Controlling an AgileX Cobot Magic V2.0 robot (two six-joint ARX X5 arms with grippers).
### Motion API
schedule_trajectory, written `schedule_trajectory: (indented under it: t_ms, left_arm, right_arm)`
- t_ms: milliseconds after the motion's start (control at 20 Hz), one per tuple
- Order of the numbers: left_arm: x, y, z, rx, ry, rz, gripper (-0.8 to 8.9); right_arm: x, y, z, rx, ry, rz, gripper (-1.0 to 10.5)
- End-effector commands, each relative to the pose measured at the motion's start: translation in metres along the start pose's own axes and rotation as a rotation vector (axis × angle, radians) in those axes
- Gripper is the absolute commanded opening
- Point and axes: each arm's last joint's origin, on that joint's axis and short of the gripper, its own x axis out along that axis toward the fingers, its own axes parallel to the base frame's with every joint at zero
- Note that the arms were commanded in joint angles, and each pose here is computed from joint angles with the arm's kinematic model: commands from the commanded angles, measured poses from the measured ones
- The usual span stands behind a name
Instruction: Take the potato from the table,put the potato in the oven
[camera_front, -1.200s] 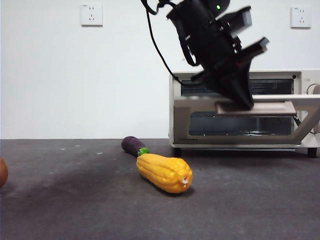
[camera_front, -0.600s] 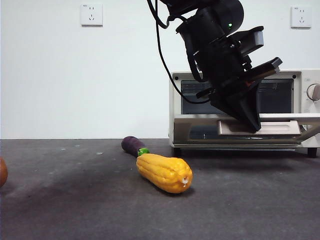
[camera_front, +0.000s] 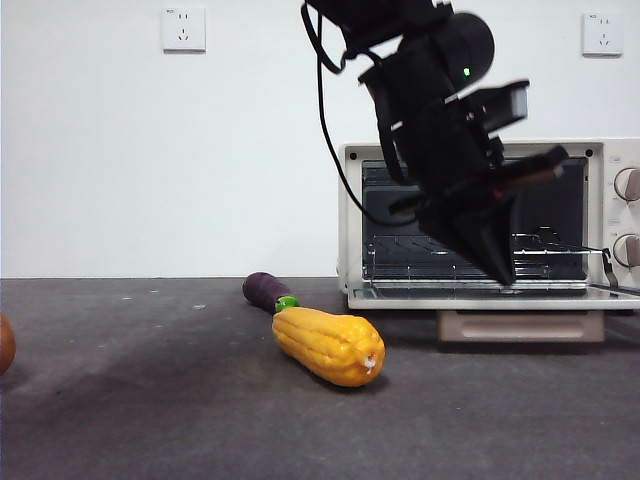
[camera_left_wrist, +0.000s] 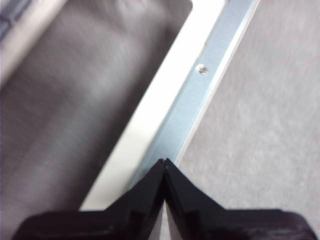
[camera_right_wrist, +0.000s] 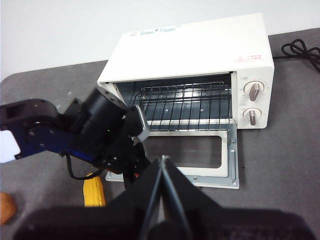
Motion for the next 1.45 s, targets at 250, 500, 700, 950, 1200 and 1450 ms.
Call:
schedule_trajectory:
  t_ms: [250,500,700,950,1200,1450]
  left_arm:
    - [-0.015,-0.021,0.003,0.021,0.008,-0.017,-0.07]
    - [-0.059,-0.031,0.012,0.034,-0.062,-0.015,-0.07]
    - [-0.097,-0.037,0.016,0.035,-0.114,-0.010,-0.07]
    - [-0.143,-0.045,0.011,0.039,-0.135,-0.003,-0.06]
    - [-0.196,-0.054,0.003,0.053,-0.180,0.003,-0.06]
    - [-0.249,-0.062,-0.013,0.058,-0.224,0.087,-0.06]
  right_arm:
    - [-0.002,0.001,0.000,-0.029,-0.008,0.004,0.0]
    - [-0.001,0.001,0.000,-0.036,-0.006,0.004,0.0]
    - [0.000,0.000,-0.001,-0.035,0.011,0.011,0.0]
    - [0.008,0.002,-0.003,-0.098,0.094,0.134,0.0]
    - [0.026,0.003,0.005,-0.072,0.142,0.305,0.0]
    - [0.051,0.005,0.016,-0.019,0.177,0.541,0.0]
